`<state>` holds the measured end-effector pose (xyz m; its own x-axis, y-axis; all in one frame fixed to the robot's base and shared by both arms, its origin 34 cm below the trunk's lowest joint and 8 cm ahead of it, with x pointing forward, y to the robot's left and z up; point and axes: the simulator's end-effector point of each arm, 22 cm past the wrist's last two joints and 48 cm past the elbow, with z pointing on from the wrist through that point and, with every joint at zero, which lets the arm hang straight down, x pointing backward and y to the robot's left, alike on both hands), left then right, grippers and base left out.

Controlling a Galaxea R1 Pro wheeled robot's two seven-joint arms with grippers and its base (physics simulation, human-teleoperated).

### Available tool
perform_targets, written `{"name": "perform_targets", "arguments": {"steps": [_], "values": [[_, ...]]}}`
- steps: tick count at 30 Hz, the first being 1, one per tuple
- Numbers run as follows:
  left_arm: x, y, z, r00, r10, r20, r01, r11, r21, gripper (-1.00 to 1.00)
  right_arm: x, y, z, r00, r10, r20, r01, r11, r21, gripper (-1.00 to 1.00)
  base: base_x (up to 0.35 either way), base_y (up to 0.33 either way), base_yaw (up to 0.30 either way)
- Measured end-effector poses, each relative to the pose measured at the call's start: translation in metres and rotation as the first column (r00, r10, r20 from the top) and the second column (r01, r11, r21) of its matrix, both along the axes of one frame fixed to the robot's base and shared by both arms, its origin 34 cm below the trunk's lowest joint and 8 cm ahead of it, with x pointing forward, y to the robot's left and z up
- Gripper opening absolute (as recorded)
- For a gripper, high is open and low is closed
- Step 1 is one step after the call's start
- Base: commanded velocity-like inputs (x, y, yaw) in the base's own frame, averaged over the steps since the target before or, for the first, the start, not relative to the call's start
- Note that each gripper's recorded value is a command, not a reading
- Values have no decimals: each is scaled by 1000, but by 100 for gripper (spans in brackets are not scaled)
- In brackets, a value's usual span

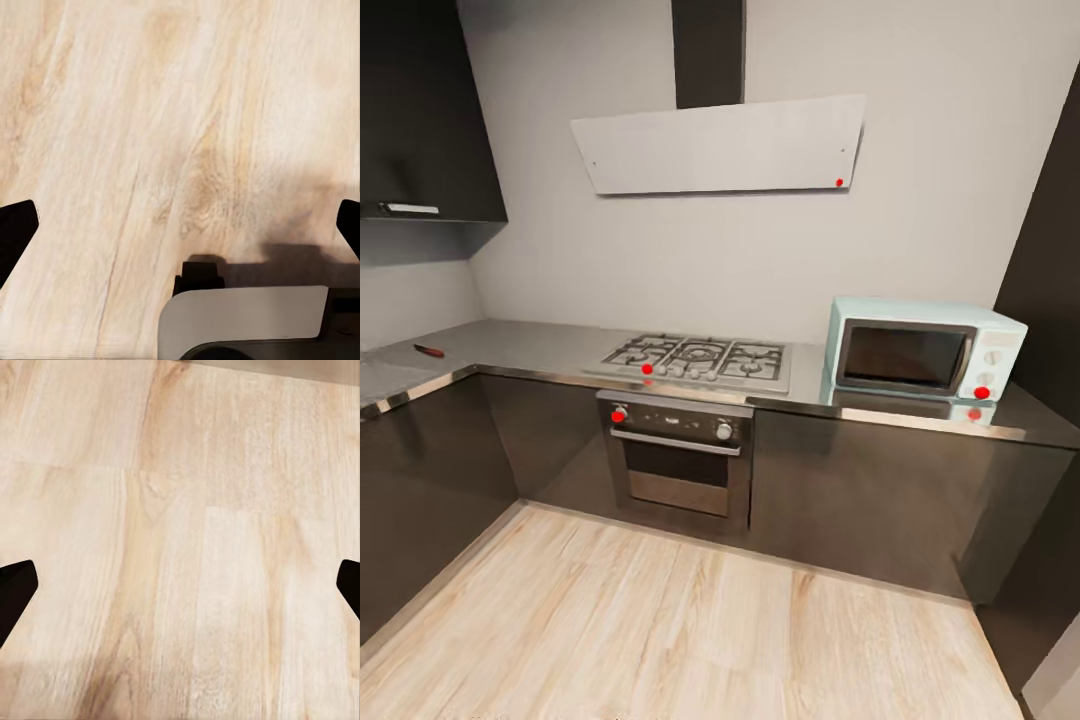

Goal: In the kitchen, take the Vidalia onion out of the sink, dice it on the chopping board with the paring knife, put the diced onion into the bowl on the countertop, then place both the paring knife and the chopping board into the sink.

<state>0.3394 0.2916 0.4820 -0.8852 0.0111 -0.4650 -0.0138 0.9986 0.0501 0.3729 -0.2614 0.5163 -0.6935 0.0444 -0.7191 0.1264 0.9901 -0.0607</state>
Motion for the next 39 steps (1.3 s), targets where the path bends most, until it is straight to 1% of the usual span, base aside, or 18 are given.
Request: {"name": "perform_targets", "arguments": {"steps": [39], "values": [[-2,0,-1,1000,-1,-5,1,1000,0,100,0,0,0,1000,2,-1,-2,1000,1,100,0,0,283]]}}
